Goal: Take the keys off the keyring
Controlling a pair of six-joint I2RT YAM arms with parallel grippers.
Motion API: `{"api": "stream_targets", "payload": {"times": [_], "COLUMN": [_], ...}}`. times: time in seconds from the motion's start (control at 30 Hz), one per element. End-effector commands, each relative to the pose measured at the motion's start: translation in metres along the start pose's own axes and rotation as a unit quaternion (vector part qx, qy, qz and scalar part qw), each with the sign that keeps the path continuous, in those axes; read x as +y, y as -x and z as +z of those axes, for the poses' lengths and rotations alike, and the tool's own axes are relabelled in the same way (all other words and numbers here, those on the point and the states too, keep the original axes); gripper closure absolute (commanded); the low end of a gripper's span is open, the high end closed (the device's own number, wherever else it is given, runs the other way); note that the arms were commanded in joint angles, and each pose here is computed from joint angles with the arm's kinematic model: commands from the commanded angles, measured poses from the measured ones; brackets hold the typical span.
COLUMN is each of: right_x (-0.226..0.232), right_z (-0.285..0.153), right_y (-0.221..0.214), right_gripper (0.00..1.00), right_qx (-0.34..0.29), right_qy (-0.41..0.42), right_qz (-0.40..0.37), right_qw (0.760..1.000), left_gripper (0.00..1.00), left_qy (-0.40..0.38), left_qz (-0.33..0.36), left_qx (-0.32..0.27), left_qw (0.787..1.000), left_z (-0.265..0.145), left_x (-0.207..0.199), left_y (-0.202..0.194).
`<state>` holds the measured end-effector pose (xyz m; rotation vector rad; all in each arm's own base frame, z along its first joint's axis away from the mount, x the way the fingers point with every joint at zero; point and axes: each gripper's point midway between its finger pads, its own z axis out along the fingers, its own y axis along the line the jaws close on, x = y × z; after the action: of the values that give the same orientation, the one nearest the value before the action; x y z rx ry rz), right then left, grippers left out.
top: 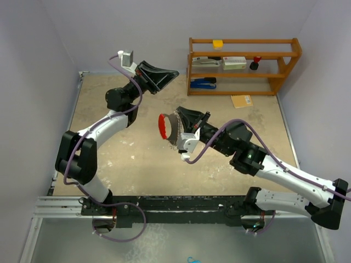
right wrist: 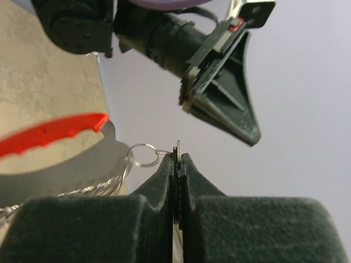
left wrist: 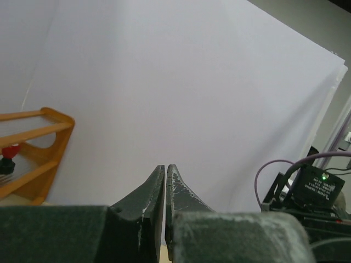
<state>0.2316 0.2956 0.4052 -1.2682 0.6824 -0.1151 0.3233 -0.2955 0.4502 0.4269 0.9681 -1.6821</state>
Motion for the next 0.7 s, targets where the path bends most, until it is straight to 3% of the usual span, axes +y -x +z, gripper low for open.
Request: {"api": "stream_targets", "payload": {"times": [0.0, 0.27, 0.43, 0.67], "right_x": [-0.015, -0.021, -0.023, -0.024], "right_z": [-0.004, -0.003, -0.005, -0.007], "right_y": [0.007, 0.003, 0.002, 0.005], "right_gripper": [1.00, 1.00, 1.00, 1.00], "right_qx": [-0.015, -0.004, -0.003, -0.009], "right_qy": [-0.035, -0.052, -0.059, -0.061], "right_qz": [0.018, 0.016, 0.012, 0.014], "right_qw": [0.999, 0.999, 0.998, 0.998], "left_gripper": [1.00, 1.00, 0.90, 0.87], "left_qy": [-0.014, 0.056, 0.057, -0.018], "left_qz": [0.037, 0.072, 0.125, 0.119], "left_qx": [-0.037, 0.001, 0.025, 0.010], "left_qw": [0.999, 0.996, 0.990, 0.993], "left_z": [0.001, -0.019, -0.035, -0.035], "left_x": [-0.019, 0.010, 0.003, -0.028], "left_y": [0.026, 0.007, -0.006, -0.005]}}
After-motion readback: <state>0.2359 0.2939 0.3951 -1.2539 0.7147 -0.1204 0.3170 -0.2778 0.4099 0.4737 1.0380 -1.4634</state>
